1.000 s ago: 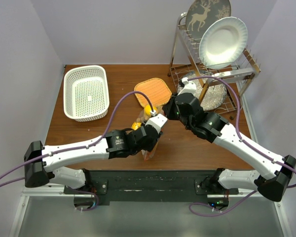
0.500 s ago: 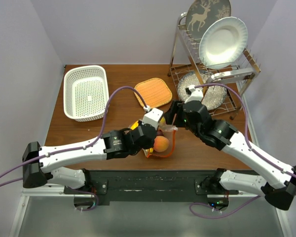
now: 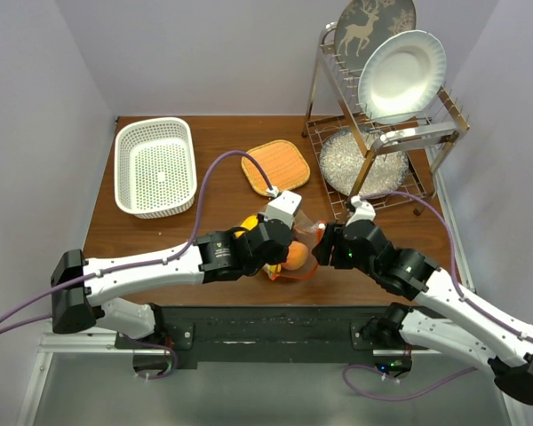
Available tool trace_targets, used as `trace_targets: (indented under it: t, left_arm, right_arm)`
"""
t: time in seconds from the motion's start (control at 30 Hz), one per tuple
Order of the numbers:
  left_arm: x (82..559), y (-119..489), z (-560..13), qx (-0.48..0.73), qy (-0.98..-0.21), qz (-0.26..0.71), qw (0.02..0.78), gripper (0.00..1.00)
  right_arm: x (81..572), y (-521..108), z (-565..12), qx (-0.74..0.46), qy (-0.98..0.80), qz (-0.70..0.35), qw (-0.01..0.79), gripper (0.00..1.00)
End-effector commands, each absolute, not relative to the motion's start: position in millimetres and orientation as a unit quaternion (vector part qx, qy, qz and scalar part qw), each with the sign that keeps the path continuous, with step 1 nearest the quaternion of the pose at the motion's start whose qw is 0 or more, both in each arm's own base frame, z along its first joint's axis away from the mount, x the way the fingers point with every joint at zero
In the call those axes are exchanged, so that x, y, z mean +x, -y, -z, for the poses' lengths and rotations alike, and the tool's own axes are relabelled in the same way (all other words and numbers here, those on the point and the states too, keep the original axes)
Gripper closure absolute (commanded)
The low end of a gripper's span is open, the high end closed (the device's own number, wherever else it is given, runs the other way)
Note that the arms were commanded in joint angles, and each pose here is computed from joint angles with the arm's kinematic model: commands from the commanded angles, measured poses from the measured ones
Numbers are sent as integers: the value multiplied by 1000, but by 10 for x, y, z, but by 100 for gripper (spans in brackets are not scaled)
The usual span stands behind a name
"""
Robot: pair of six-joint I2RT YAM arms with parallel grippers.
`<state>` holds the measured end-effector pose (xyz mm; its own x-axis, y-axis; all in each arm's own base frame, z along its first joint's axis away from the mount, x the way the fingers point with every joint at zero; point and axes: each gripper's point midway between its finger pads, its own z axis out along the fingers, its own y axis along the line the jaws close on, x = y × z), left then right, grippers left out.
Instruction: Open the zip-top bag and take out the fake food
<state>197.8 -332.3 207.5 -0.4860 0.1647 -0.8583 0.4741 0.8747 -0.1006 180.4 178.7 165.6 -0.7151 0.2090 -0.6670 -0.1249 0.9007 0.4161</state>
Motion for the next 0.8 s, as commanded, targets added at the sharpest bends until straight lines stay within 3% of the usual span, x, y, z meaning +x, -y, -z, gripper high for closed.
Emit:
trace_targets:
  t: [0.0, 0.33, 0.37, 0.43, 0.7, 0.77]
  left_arm:
    - [2042, 3499, -2360, 159, -832, 206, 490, 100]
    - [2024, 3505, -2450, 161, -832, 211, 488, 100]
    - [2017, 3493, -2454, 163, -833, 209, 486, 100]
    - [2012, 3460, -2561, 160, -829, 214, 491, 100]
    - [1970, 3152, -2758, 139, -837, 243, 471, 100]
    - [1978, 3036, -2700, 129, -842, 243, 464, 100]
  right_arm:
    - [1777, -1863, -1495, 46, -895, -250, 365, 42]
    - [2005, -2025, -1299, 76, -882, -260, 385, 63]
    - [2039, -2019, -1321, 76, -882, -253, 391, 80]
    - [2135, -1969, -1541, 80, -877, -233, 412, 98]
    - [2403, -1983, -2775, 19, -847, -202, 490, 100]
    - [2447, -2123, -2825, -6, -853, -204, 480, 100]
